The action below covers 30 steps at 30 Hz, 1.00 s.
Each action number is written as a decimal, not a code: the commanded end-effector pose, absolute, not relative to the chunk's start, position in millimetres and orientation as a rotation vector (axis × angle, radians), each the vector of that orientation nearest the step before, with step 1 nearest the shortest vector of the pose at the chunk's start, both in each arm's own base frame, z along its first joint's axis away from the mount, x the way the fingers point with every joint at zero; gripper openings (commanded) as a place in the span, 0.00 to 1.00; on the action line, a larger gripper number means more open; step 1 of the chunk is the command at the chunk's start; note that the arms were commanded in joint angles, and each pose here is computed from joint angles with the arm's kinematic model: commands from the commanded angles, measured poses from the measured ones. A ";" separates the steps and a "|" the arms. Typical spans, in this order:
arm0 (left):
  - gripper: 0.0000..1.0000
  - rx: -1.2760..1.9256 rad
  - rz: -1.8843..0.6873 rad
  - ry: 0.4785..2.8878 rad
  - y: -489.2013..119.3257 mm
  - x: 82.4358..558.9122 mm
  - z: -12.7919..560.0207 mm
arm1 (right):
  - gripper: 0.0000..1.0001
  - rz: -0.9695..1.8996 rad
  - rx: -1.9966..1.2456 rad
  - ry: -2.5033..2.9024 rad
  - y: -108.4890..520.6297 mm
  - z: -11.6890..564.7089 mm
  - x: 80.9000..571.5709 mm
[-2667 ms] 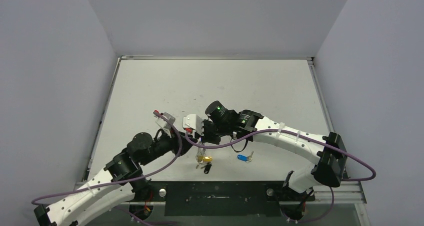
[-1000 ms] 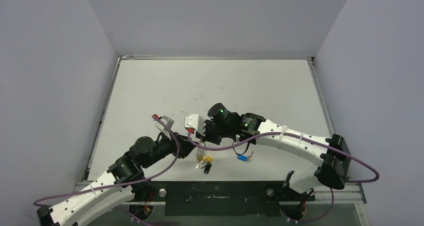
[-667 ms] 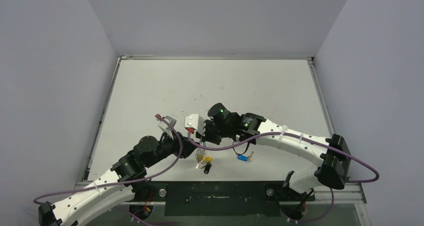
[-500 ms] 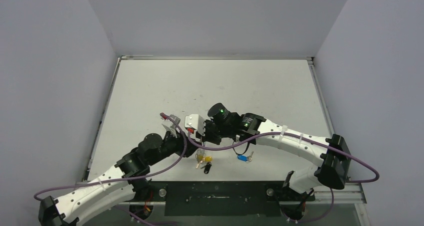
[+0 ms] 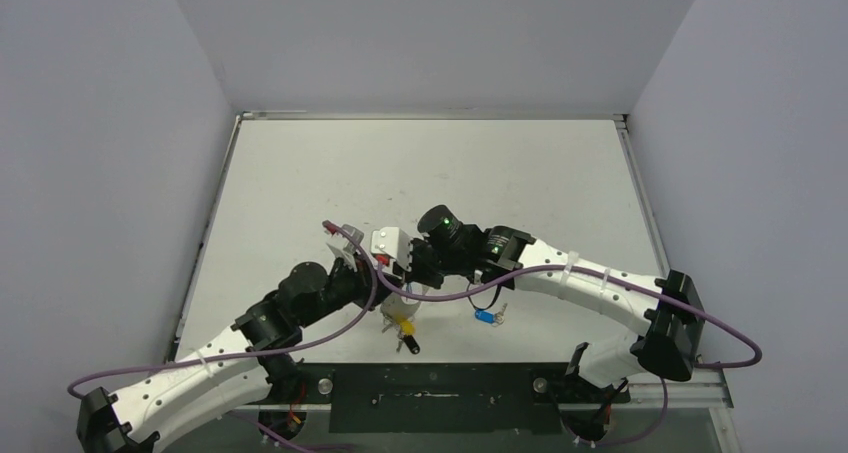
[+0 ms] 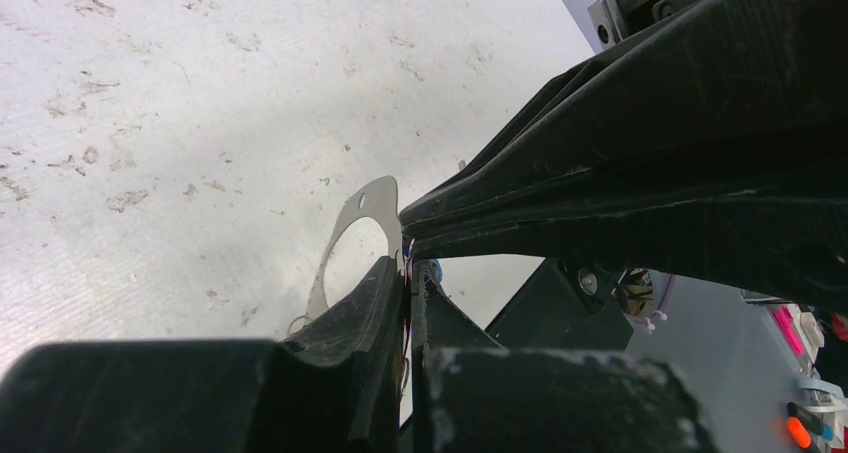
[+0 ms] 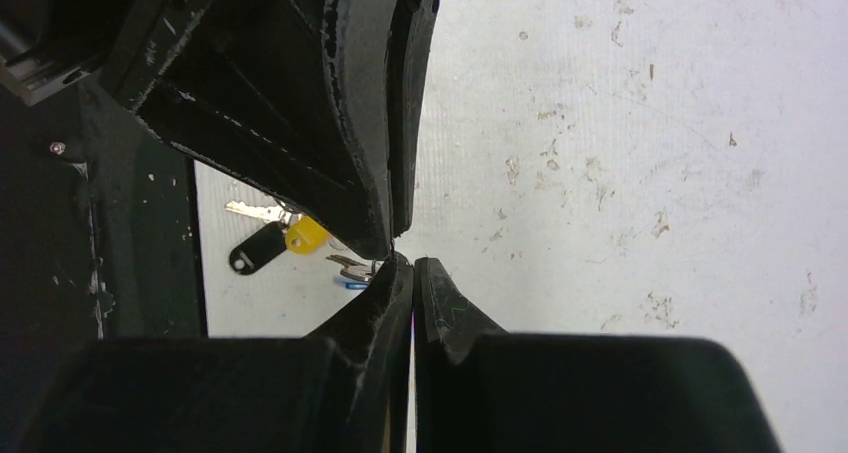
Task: Put the keys on the keyring
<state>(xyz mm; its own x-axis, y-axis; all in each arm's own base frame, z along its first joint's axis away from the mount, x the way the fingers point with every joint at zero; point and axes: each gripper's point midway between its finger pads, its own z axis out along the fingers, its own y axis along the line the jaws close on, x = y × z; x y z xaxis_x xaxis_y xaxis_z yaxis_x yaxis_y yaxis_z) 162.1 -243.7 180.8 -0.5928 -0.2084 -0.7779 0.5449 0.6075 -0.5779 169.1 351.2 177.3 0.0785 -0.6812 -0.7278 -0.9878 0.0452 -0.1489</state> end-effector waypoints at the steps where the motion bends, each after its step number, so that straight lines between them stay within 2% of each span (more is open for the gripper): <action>1: 0.00 0.238 -1.112 1.820 -240.8 164.0 211.0 | 0.00 0.616 -1.650 1.599 355.5 200.9 167.1; 10: 0.00 0.188 -1.126 1.688 -227.9 164.9 220.9 | 0.00 0.683 -1.612 1.616 347.0 192.2 156.4; 30: 0.00 0.109 -1.093 1.658 -217.4 172.8 218.8 | 0.00 0.877 -1.602 1.656 349.7 168.8 125.8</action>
<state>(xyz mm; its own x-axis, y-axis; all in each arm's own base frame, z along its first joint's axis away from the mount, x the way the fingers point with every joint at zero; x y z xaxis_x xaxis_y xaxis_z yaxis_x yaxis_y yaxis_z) 151.8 -228.2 184.4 -0.5171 -0.3046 -0.7999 0.5859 0.5553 -0.5903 147.9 356.9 171.7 0.0130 -0.5503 -0.8349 -0.9957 0.0694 -0.0612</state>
